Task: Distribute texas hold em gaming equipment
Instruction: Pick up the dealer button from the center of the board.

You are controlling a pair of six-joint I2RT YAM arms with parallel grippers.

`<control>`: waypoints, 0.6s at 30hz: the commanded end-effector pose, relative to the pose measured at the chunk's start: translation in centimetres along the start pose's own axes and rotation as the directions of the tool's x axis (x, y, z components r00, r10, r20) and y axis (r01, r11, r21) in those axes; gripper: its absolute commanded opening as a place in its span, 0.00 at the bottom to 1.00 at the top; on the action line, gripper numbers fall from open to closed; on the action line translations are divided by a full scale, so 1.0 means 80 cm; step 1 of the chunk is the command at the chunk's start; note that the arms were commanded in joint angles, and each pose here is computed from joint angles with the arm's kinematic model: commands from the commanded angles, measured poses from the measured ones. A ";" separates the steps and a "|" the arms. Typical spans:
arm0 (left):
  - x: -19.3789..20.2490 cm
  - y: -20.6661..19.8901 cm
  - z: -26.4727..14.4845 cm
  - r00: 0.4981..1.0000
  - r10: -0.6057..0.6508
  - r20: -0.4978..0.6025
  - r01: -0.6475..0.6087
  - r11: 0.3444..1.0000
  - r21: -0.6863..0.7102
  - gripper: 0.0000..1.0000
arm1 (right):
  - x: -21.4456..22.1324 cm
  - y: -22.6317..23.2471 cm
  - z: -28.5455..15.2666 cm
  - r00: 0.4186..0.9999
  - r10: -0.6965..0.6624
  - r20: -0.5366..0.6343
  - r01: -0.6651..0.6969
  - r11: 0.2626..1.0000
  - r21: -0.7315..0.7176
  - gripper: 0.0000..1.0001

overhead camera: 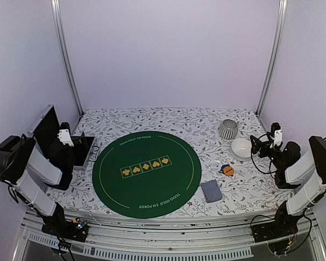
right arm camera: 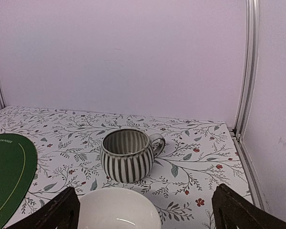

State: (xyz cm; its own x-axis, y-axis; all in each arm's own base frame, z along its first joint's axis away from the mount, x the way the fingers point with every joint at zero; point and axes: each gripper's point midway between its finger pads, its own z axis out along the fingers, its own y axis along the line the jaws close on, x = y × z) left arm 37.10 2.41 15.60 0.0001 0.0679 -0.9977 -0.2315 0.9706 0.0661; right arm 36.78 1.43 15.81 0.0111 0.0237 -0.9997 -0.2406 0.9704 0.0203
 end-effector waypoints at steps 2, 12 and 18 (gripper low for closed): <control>-0.002 0.001 0.005 1.000 -0.006 0.000 0.006 1.000 0.008 0.98 | -0.002 -0.001 0.004 1.000 -0.007 0.005 0.007 1.000 0.000 0.99; -0.058 0.029 0.022 0.997 -0.051 -0.051 0.039 0.976 -0.216 0.98 | -0.007 0.001 0.003 1.000 -0.014 0.017 0.014 1.000 -0.009 0.99; -0.154 0.006 0.005 0.955 -0.293 0.031 0.295 0.946 -0.133 0.98 | -0.067 -0.017 0.002 0.999 0.042 0.035 -0.044 0.996 0.075 0.99</control>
State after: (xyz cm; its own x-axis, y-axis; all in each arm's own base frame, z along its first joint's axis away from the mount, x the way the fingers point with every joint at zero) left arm 38.20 3.19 26.35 0.1114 -0.0648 -0.9917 -0.3727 0.9223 -0.1022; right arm 36.74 1.16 16.60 -0.0090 0.0287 -0.9995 -0.2238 0.9742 0.0300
